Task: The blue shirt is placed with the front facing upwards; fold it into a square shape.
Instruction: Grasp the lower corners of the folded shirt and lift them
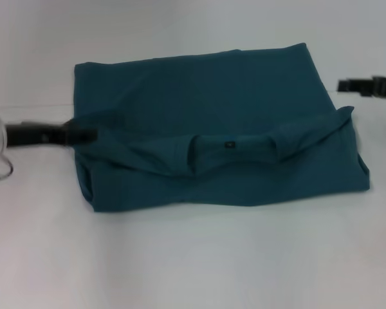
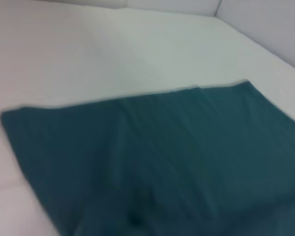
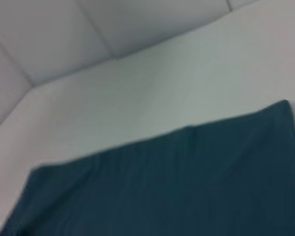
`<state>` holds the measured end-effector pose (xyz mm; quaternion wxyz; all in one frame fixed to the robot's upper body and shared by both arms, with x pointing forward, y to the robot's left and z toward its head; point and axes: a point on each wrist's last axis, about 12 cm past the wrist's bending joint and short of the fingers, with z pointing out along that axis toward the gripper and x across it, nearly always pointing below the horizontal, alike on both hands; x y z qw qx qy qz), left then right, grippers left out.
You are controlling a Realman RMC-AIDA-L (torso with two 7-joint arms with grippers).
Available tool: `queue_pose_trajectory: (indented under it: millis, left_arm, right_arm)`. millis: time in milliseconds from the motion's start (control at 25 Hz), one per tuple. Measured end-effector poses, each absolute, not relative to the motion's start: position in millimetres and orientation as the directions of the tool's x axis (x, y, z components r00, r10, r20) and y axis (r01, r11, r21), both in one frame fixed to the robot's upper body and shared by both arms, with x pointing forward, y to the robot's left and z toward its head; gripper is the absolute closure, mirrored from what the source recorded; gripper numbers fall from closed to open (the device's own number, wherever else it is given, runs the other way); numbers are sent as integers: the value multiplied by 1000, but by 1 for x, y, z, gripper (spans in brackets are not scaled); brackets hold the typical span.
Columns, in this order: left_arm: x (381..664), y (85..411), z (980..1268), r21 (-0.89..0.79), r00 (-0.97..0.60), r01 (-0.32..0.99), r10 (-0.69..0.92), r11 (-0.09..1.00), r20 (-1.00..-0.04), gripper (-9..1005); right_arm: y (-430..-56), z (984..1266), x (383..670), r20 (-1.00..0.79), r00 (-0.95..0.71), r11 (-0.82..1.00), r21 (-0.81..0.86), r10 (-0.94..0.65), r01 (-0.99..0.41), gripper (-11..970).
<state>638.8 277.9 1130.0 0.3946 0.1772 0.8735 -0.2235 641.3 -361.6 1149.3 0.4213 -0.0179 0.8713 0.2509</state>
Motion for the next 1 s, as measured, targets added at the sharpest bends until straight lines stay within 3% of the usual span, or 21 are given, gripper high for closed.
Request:
queue_pose_trajectory:
  millis: [240,440,1000]
  left_arm:
    - [601,278,1111,-191,-614,490,181,851,-768,384]
    - [592,276,1092,-242,-661,469,156,850,-734,370]
    - [593,257,1075,-286,-701,489,177,824,-690,381]
  right_arm:
    - [-386,1130,592,-760,-638,876,385,124,-289,132]
    - [-392,1116,571,-748,-649,867,408,137,-287,134]
    - [-388,1109,567,-737,-660,859,427,149,-282,142]
